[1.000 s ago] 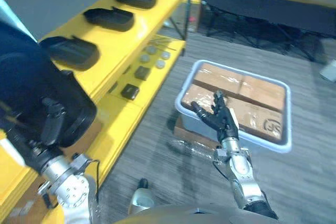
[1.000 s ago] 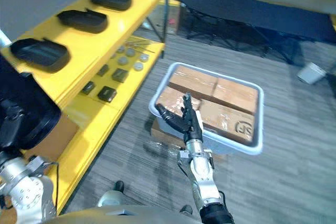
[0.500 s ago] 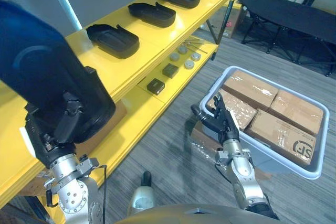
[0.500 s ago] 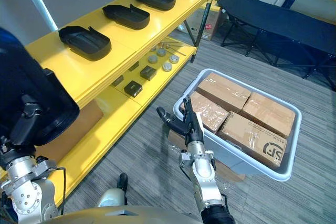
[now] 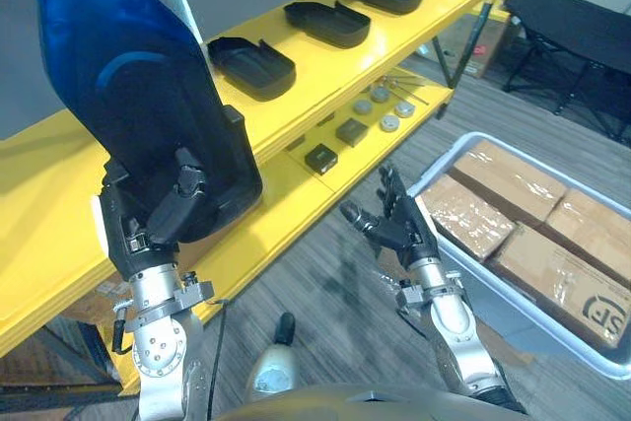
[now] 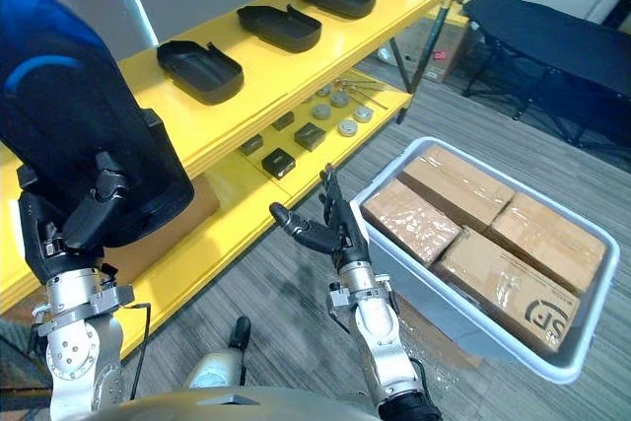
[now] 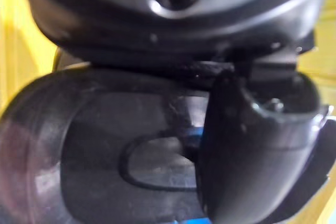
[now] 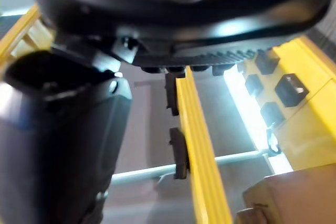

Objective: Walk over and take three plastic housings, then place them on the shelf

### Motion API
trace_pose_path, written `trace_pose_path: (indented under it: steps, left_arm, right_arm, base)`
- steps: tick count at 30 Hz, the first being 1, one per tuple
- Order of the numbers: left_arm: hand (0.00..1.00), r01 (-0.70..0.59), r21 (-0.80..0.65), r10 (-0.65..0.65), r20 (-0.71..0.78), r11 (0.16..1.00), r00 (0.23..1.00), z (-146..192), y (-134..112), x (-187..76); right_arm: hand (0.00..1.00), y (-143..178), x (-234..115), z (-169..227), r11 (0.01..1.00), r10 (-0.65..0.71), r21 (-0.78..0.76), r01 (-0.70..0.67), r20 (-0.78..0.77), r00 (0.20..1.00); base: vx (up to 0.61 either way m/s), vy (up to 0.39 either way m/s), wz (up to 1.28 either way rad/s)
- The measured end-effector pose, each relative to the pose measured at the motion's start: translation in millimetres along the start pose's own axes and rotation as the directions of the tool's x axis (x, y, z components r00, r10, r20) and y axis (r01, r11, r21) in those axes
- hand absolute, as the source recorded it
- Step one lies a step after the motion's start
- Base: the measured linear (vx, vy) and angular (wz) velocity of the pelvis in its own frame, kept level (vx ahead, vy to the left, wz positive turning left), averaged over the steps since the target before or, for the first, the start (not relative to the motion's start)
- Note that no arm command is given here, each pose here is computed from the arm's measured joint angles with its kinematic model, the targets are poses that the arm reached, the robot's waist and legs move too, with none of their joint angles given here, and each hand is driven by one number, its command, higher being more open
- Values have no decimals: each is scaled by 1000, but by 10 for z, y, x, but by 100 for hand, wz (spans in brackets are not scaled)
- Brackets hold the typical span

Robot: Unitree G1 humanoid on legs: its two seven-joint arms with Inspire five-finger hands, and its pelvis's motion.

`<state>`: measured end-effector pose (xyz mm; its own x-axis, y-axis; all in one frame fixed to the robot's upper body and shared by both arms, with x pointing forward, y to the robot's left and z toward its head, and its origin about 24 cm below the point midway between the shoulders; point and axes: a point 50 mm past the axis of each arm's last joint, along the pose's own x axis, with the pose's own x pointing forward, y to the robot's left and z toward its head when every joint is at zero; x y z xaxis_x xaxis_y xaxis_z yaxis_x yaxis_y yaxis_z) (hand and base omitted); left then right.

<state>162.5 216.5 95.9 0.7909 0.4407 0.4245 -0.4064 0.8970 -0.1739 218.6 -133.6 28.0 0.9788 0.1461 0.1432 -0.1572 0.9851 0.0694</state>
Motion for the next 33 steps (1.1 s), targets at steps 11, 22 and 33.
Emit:
trace_pose_path:
  steps: [11, 22, 33]
  left_arm:
    - [0, -231, 47, 195, 393, 972, 898, 533, 224, 376]
    - [0, -266, -49, 270, 252, 963, 929, 326, 55, 257]
    - [0, -113, -26, 116, 253, 993, 960, 320, -48, 286]
  right_arm:
    - [100, -192, 305, 890, 995, -61, -48, 92, 441, 895]
    - [100, -226, 83, 1760, 980, 93, -183, 75, 762, 640]
    - [100, -555, 95, 1111, 973, -150, -81, 215, 486, 861]
  base:
    - [237, 92, 56]
    - [242, -213, 91]
    - [111, -18, 29]
